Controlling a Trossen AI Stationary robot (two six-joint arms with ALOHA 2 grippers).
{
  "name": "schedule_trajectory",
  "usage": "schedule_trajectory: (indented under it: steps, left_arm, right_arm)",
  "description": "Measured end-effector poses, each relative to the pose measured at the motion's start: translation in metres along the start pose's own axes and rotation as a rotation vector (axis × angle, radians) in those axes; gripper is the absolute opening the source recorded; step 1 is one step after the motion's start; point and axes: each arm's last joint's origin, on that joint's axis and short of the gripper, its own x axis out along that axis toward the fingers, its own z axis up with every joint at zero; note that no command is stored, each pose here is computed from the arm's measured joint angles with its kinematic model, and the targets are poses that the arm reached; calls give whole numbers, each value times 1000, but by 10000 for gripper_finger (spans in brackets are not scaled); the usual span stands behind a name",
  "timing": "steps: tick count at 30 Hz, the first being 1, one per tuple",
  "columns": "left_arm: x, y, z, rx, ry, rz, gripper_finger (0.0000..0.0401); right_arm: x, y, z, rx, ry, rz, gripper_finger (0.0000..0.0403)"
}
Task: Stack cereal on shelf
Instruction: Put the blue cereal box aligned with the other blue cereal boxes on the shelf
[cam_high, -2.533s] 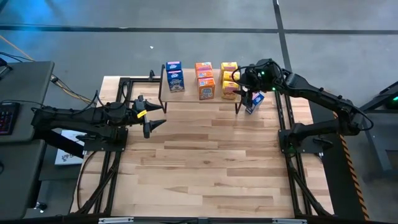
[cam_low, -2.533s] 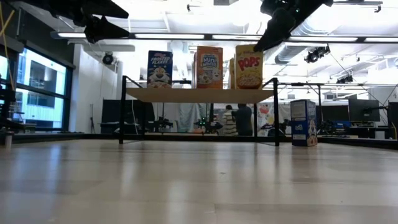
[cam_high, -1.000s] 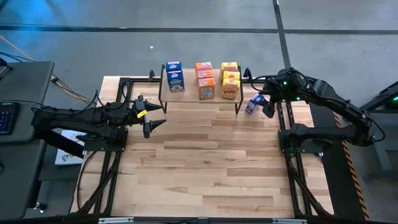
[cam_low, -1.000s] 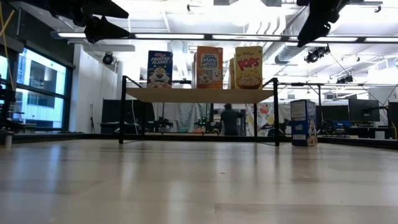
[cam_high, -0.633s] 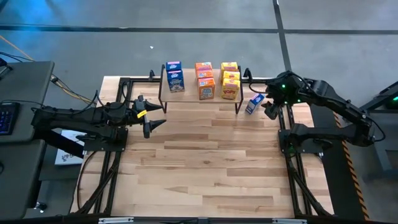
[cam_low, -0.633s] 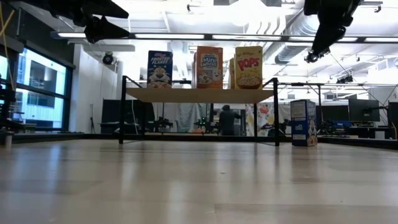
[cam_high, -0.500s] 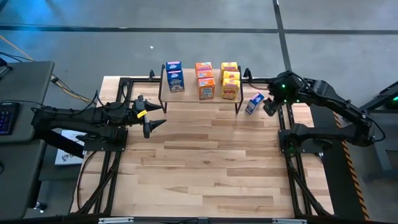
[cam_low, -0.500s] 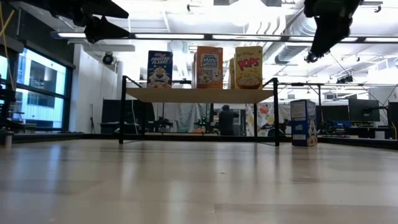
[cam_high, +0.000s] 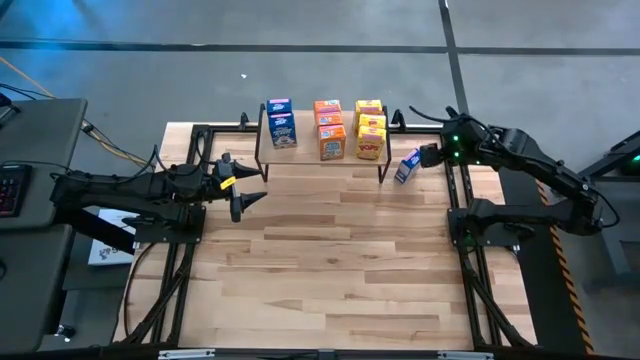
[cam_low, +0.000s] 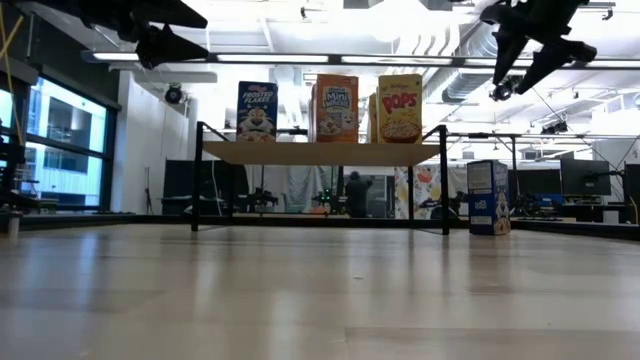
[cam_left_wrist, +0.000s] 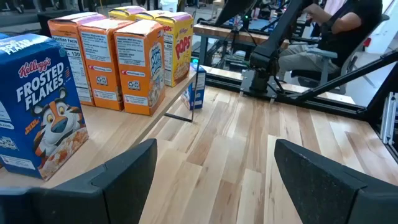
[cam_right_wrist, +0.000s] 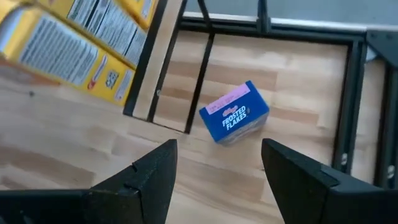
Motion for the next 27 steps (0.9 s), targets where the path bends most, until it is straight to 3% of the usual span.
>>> schedule_trajectory:
  steps: [8, 13, 21, 27]
  left_arm:
    - [0, 0, 0, -9, -1, 0, 317]
    - [0, 0, 0, -51, -1, 0, 317]
    - [0, 0, 3, -63, -31, -6, 317]
    - [0, 0, 3, -15, -30, -4, 317]
  right_arm:
    - [0, -2, 3, 289, -94, -76, 227]
    - [7, 2, 4, 429, -75, -87, 227]
    - [34, 16, 10, 509, -27, -161, 227]
    - [38, 20, 13, 550, -40, -140, 227]
